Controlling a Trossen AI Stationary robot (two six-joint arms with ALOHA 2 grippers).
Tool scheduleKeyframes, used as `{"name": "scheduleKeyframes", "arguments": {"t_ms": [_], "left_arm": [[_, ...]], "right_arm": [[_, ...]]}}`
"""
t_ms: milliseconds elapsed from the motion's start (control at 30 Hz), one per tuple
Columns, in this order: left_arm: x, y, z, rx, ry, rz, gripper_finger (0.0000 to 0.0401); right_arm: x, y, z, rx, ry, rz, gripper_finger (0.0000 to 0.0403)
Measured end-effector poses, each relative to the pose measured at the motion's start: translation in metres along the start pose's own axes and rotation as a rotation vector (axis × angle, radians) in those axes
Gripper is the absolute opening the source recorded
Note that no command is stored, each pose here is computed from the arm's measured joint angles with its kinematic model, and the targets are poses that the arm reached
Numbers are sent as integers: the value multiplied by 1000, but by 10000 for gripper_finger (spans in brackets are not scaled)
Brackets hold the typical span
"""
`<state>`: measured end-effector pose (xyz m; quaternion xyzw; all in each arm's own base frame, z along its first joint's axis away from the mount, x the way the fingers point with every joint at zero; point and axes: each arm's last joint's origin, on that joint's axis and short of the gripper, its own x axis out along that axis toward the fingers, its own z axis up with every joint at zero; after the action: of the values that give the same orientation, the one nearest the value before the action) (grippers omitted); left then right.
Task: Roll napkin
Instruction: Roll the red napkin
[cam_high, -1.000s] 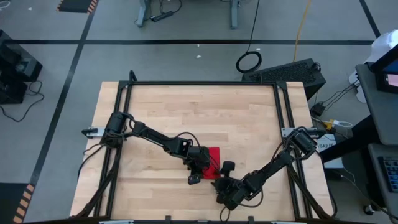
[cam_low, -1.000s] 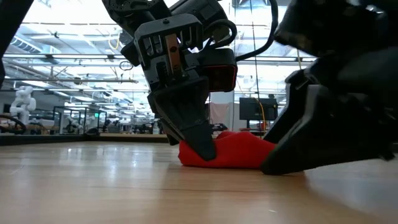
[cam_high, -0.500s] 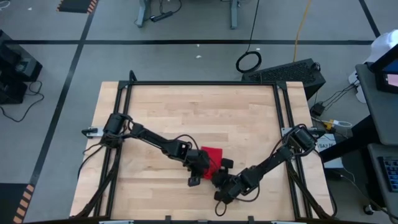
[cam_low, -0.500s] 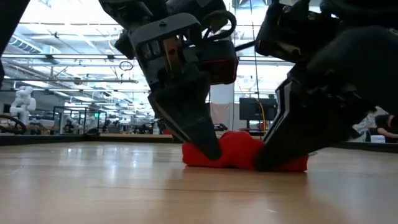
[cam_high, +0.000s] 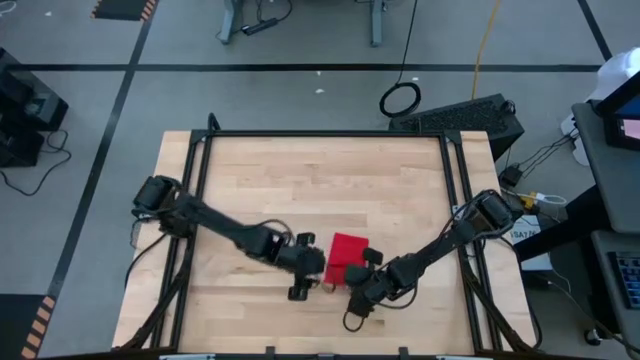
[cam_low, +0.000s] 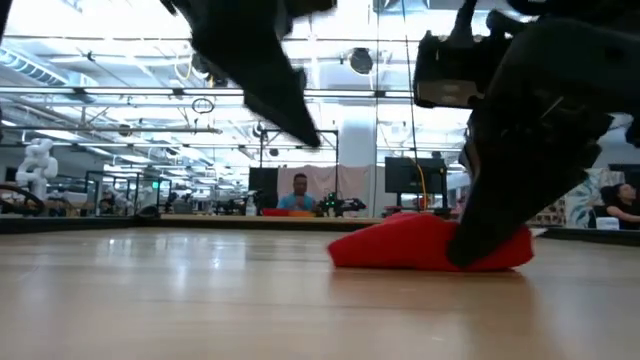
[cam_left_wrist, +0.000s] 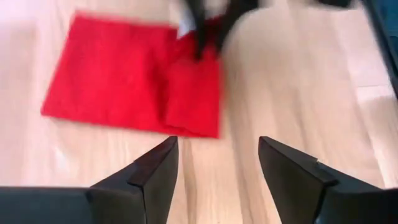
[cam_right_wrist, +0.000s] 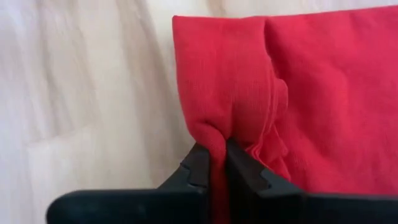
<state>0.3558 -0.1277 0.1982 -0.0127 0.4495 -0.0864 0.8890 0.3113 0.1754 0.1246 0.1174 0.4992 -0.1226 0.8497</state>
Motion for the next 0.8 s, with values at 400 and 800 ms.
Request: {"name": "scheduleKeyframes", "arguments": {"t_ms": [400,800], "left_arm": [[49,-63,-28,379,-250,331,227],[84,-44,-44,415,-158,409,227]], "right_arm": [[7,-42,27,122,119,218,14],[0,-53,40,121,139,312,13]]}}
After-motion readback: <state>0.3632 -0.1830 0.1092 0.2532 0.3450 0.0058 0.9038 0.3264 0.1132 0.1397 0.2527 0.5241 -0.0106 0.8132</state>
